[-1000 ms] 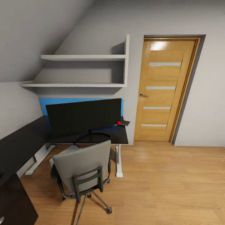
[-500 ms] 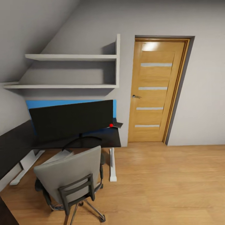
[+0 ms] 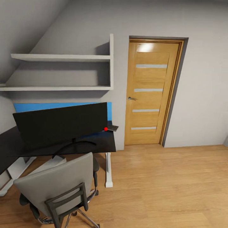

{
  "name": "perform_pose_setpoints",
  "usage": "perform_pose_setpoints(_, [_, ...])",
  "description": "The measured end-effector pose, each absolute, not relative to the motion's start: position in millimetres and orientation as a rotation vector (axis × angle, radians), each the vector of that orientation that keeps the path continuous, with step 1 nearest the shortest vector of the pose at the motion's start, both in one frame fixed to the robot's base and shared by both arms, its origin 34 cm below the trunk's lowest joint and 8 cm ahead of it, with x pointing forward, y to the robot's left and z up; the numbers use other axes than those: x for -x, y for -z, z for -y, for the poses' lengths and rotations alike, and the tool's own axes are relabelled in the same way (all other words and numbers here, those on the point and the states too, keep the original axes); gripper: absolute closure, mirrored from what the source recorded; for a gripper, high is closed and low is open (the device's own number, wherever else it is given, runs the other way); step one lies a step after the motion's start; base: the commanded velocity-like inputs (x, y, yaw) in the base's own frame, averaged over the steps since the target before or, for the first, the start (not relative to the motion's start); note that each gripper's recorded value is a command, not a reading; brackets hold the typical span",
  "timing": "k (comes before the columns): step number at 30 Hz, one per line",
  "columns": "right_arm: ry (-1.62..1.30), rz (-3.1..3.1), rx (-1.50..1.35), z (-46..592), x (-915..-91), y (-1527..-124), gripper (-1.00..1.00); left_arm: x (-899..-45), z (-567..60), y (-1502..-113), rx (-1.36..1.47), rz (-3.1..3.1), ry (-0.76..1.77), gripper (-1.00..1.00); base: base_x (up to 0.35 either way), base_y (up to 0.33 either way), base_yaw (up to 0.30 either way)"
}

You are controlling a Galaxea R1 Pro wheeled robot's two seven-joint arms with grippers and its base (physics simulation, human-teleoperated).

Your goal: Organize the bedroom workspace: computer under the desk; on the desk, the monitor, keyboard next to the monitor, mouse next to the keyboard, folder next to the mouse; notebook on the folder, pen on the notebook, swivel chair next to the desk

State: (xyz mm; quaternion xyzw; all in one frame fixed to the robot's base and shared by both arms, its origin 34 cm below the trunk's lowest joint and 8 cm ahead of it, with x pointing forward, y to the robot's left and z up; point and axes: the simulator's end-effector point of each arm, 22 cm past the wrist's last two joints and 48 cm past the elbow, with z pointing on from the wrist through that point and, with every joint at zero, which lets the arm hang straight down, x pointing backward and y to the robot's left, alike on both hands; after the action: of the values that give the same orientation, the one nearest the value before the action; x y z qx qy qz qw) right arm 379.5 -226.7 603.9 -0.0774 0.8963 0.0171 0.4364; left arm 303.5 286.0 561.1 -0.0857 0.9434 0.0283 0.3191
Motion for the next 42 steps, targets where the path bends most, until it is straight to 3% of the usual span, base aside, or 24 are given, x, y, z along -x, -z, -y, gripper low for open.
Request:
perform_pose_setpoints(11, [-0.044,-2.229,0.192,226,-380,-604,-1.00,-304,-286,-561,0.225,-2.479,-0.074,-1.00,0.000,0.000,-0.041])
perform_pose_setpoints(42, [-0.031,-2.209,0.187,231,-392,-610,-1.00,-304,-286,-561,0.224,-2.480,-0.074,-1.00,0.000,0.000,-0.277])
